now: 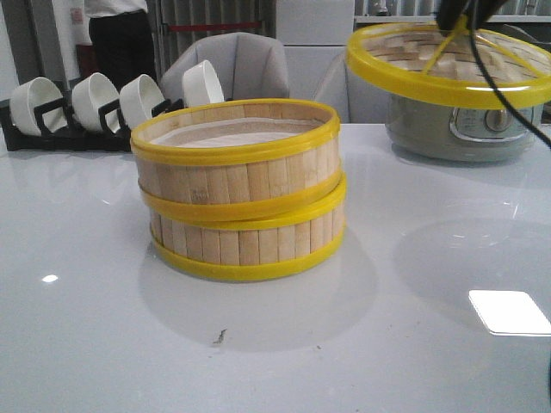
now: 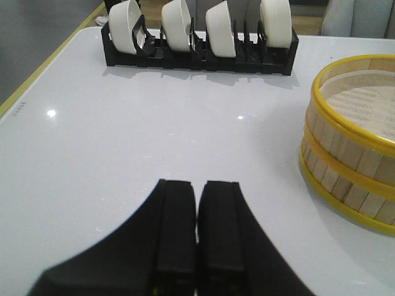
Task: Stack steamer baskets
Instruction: 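Lift the lid with the right gripper and carry it over the stack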
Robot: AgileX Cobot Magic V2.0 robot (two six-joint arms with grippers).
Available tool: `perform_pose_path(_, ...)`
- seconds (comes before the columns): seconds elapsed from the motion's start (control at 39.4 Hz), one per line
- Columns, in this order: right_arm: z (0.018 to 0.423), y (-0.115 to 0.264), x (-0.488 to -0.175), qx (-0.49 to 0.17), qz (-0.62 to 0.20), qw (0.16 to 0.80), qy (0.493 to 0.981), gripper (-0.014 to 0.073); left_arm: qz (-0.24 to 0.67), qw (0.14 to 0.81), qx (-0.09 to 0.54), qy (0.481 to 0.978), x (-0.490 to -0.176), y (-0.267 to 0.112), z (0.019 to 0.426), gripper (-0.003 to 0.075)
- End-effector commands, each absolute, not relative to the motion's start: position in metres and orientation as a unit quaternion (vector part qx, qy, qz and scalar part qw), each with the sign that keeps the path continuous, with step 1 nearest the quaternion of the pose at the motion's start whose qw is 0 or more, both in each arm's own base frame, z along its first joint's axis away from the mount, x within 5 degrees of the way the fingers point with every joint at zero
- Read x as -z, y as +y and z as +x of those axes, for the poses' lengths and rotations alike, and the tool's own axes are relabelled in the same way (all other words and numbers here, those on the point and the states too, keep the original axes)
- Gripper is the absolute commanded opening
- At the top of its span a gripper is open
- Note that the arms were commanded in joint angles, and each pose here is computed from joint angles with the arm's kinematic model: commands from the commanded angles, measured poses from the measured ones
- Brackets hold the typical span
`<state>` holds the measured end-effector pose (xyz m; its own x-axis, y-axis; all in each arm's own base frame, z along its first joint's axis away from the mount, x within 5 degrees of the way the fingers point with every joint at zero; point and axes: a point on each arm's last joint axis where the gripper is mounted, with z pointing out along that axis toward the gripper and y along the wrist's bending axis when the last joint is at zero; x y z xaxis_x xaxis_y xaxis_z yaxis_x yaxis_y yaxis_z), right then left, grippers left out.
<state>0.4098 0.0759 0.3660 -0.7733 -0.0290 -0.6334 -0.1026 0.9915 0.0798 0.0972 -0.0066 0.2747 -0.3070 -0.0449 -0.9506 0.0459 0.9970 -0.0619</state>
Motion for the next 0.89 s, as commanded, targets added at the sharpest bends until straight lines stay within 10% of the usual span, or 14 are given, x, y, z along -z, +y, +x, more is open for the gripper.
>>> perform_pose_path(0.0, 0.391, 0.095, -0.413, -0.077, -0.062, 0.410, 0.906, 0.0055, -0.001, 0.632, 0.045, 0.774, -0.291, -0.007, 0.100, 0.0084)
perform_pose_path(0.86, 0.400, 0.243, -0.390, -0.140, -0.201, 0.390, 0.887, 0.0055, -0.001, 0.632, 0.045, 0.774, -0.291, -0.007, 0.100, 0.0084)
